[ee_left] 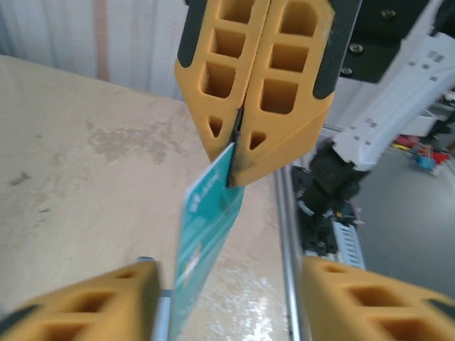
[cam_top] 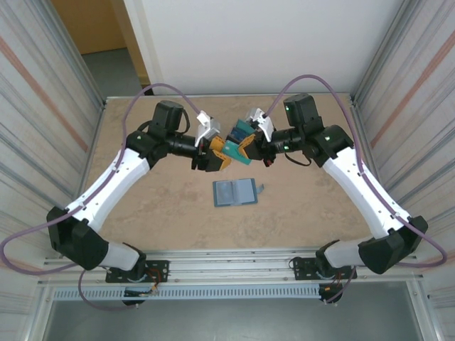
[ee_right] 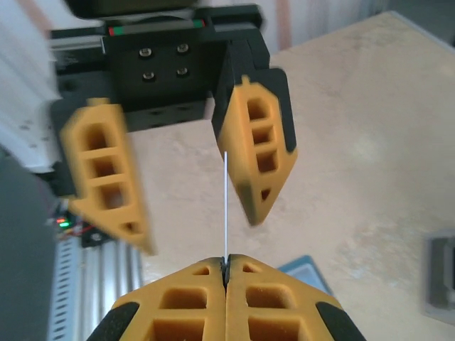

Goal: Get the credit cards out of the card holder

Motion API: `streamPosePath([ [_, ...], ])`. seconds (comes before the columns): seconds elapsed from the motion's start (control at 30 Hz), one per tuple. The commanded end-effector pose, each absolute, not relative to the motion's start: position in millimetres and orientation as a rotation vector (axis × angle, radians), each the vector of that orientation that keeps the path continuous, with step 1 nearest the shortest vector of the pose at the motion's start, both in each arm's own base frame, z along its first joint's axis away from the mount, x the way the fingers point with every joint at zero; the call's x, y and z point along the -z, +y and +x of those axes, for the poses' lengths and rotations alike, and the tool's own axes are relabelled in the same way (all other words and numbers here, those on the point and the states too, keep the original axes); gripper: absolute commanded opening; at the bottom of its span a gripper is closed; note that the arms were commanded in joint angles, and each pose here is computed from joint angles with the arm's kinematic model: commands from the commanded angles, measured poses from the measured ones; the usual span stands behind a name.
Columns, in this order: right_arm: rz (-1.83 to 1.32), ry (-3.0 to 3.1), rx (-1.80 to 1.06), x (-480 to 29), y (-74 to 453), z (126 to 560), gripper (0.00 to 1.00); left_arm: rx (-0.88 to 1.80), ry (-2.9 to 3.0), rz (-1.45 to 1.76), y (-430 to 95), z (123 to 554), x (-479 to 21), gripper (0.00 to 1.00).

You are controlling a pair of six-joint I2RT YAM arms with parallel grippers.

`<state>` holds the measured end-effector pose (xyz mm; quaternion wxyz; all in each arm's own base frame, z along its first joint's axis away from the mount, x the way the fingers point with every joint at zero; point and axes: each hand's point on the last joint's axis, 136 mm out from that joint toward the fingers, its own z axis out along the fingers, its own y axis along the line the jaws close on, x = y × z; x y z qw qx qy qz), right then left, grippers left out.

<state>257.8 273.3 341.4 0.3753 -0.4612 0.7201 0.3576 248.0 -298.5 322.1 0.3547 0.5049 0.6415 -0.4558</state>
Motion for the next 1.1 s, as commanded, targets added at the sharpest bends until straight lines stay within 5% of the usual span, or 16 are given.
streamPosePath([
  [0.0, -0.997, 1.907, -0.750, -337, 253, 305, 0.00, 1.025, 1.701, 1.146, -289, 271, -330, 0.92],
  [0.07, -0.928, 1.928, -0.772, -333, 245, 327, 0.00, 0.923, 1.734, 1.026, -278, 284, -329, 0.99],
  [0.6, -1.018, 1.999, -0.518, -214, 247, 482, 0.00, 0.552, 1.923, 0.552, -215, 305, -286, 0.99],
  [1.07, -1.008, 2.093, -0.453, -158, 245, 539, 0.00, 0.443, 1.935, 0.474, -191, 302, -272, 0.99],
])
